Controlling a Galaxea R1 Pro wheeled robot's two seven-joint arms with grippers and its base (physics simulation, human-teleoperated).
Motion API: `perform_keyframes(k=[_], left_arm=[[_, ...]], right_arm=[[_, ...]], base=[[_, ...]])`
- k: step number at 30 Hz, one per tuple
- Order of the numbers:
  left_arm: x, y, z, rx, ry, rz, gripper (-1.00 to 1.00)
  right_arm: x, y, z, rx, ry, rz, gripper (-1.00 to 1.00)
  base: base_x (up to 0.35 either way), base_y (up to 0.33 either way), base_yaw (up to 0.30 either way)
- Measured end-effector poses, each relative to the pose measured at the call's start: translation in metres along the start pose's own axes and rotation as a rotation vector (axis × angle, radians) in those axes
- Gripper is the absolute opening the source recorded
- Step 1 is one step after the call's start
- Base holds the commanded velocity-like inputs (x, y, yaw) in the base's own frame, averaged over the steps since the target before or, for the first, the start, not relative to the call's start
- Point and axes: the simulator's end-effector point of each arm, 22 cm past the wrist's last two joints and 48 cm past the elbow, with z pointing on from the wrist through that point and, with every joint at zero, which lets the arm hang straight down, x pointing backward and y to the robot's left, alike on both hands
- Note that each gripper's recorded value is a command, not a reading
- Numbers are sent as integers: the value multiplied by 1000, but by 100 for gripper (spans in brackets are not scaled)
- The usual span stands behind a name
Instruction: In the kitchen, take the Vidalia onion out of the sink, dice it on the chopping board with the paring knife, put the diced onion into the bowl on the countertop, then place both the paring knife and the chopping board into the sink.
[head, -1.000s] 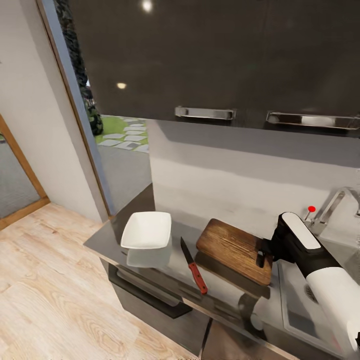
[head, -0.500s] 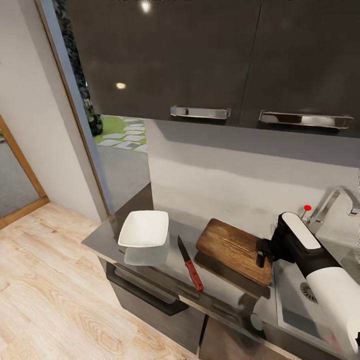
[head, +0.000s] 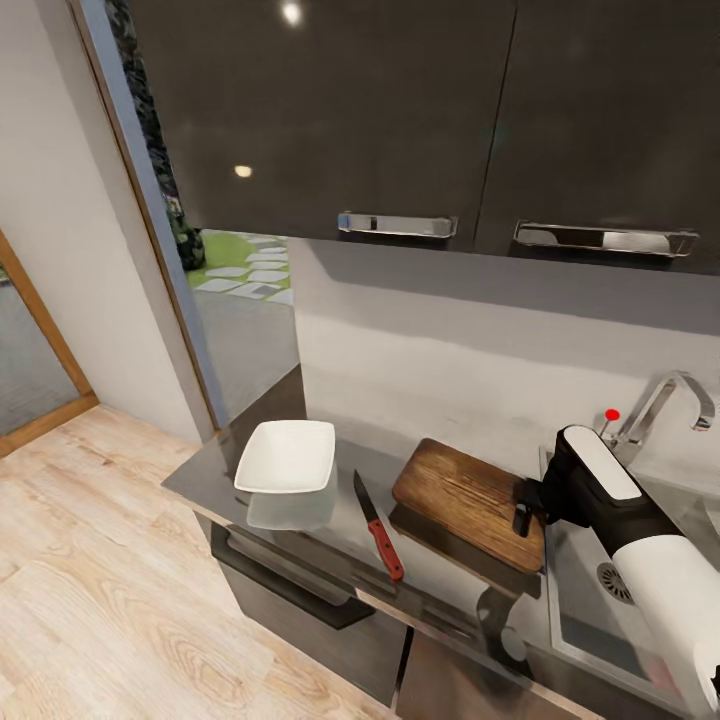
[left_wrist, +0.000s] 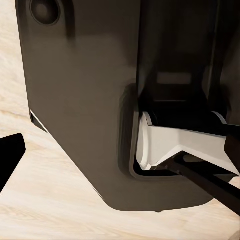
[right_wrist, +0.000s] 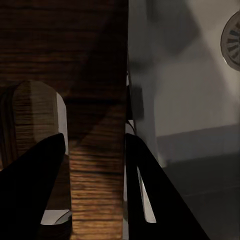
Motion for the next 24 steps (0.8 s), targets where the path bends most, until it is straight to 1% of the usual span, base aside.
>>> perform_keyframes(k=[5,10,24], left_arm=[[0,0,0,0,0,0,100],[0,0,0,0,0,0,100],[0,0,0,0,0,0,100]], right_arm=[[2,-1,2,3,5,0,-100],[7,-6,9,17,26,4,-100],[8,-6,10,17,30,5,-100]], base=[[0,0,0],[0,0,0],[0,0,0]])
